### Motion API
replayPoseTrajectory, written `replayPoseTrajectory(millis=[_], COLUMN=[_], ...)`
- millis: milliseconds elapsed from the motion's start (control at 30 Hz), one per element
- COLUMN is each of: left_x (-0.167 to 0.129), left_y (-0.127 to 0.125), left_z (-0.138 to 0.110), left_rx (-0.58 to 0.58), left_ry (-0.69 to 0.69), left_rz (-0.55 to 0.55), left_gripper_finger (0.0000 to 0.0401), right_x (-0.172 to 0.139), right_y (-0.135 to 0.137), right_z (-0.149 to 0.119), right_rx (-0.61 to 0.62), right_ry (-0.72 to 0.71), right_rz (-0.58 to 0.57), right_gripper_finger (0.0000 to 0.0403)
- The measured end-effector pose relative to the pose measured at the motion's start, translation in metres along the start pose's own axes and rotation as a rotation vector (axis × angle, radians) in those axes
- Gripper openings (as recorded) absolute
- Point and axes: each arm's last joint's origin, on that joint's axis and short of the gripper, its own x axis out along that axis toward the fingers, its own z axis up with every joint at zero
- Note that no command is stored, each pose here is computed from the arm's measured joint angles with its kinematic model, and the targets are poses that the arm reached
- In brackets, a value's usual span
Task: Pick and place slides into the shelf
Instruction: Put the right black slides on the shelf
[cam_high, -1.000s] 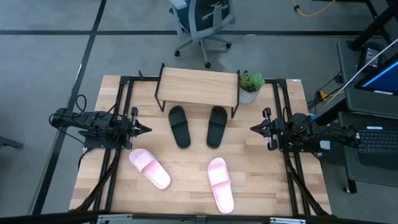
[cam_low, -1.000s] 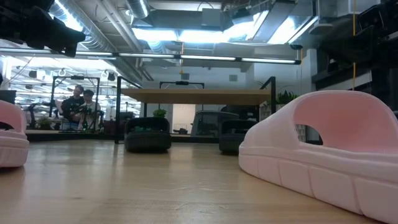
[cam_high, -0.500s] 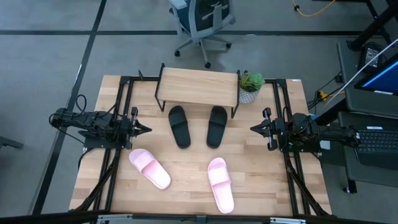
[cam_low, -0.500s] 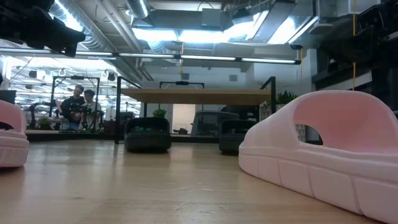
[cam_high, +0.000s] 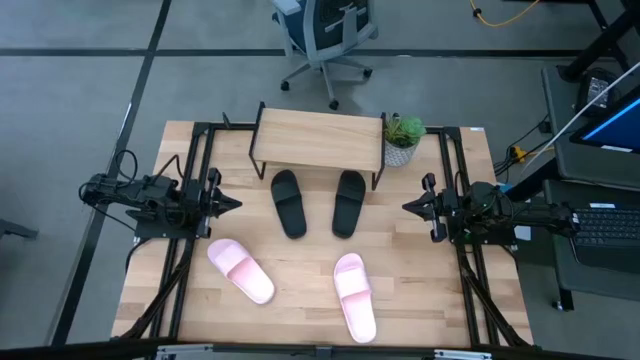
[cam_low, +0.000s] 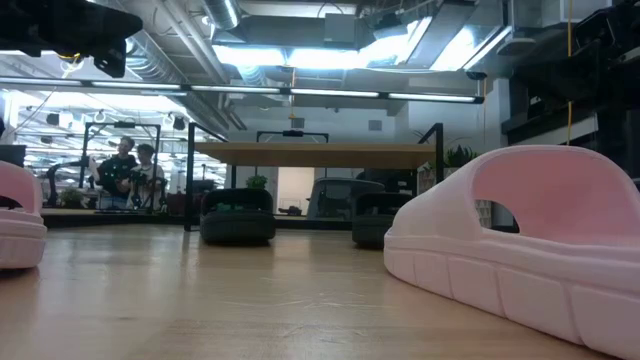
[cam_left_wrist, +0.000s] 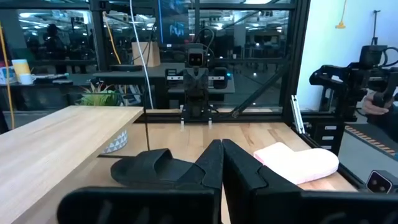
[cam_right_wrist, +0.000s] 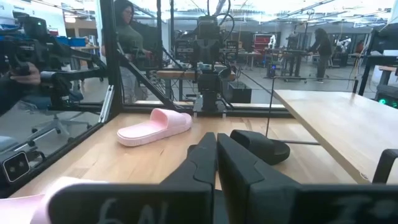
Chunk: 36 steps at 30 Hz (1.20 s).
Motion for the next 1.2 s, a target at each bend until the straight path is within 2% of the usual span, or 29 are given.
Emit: replayPoseTrajectory(millis=[233,433,567,667,733,900,1000,1200], left_x=[0.001,0.008,0.017,0.025,0.030,0.034,0.034,0.035], left_y=[0.000,-0.003,-0.004,-0.006,-0.006,0.001,0.004,0.005], left_z=[-0.001,-0.002,0.002,0.003,0.005,0.010,0.015,0.032], left_rx=[0.079,0.155,0.144,0.143,0.137,0.040,0.036,0.042], left_ry=[0.010,0.040,0.013,0.005,-0.008,-0.053,-0.059,-0.055], left_rz=[0.019,-0.037,-0.036,-0.029,0.001,0.104,0.131,0.076], left_gripper_finger=[0.0000,0.0000,0.0000,0.0000,0.0000,0.0000,0.0000,0.0000], right_x=[0.000,0.000,0.000,0.001,0.003,0.011,0.018,0.036], right_y=[0.001,0.002,0.002,0.001,0.001,0.000,-0.001,-0.003], right_z=[0.000,0.000,0.003,0.008,0.014,0.034,0.044,0.070], right_rx=[-0.004,-0.005,0.012,0.005,-0.005,-0.024,-0.031,-0.059], right_ry=[0.000,-0.003,-0.030,0.003,0.013,0.062,0.118,0.187], right_rz=[0.037,0.055,0.056,0.055,0.055,0.056,0.057,0.066], right_gripper_finger=[0.0017,0.0005,0.0005,0.0004,0.0004,0.0002,0.0002,0.0002])
